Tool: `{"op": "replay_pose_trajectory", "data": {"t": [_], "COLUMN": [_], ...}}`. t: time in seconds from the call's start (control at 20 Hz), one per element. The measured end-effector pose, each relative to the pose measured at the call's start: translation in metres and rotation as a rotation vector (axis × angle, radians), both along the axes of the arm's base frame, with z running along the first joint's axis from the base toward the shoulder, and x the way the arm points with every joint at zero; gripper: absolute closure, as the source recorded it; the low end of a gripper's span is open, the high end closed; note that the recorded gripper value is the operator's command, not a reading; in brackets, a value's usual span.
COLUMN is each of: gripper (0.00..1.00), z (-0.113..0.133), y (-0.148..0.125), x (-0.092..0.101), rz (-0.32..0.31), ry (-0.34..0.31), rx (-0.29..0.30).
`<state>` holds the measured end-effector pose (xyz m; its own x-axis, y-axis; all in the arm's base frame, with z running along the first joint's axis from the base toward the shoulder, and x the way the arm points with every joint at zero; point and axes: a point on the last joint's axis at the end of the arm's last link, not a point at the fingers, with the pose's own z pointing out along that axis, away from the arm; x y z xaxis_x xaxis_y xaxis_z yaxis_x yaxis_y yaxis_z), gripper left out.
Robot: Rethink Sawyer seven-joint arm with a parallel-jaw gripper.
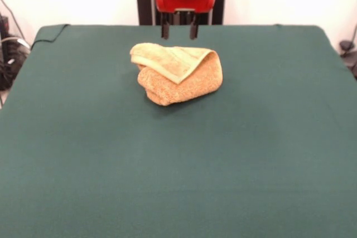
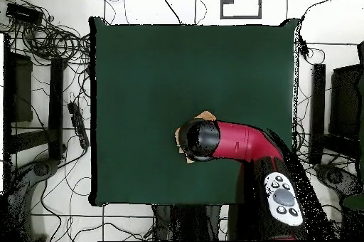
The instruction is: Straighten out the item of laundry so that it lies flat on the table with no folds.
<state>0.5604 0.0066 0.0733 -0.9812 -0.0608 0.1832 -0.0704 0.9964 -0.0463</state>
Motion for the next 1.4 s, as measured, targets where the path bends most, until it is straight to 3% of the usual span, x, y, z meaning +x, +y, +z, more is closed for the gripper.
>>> {"op": "replay_pose_trajectory", "data": {"t": [0.7, 1.0, 1.4], "gripper": [0.00, 0.00, 0.00], "z": [-0.038, -0.066, -0.084], "y": [-0.014, -0.007, -0.006], "x": [0.028, 0.022, 0.022], "rz": [-0.025, -0.021, -0.021], "ry": [-0.004, 0.030, 0.024], "rx": [0.033, 0.051, 0.055]}}
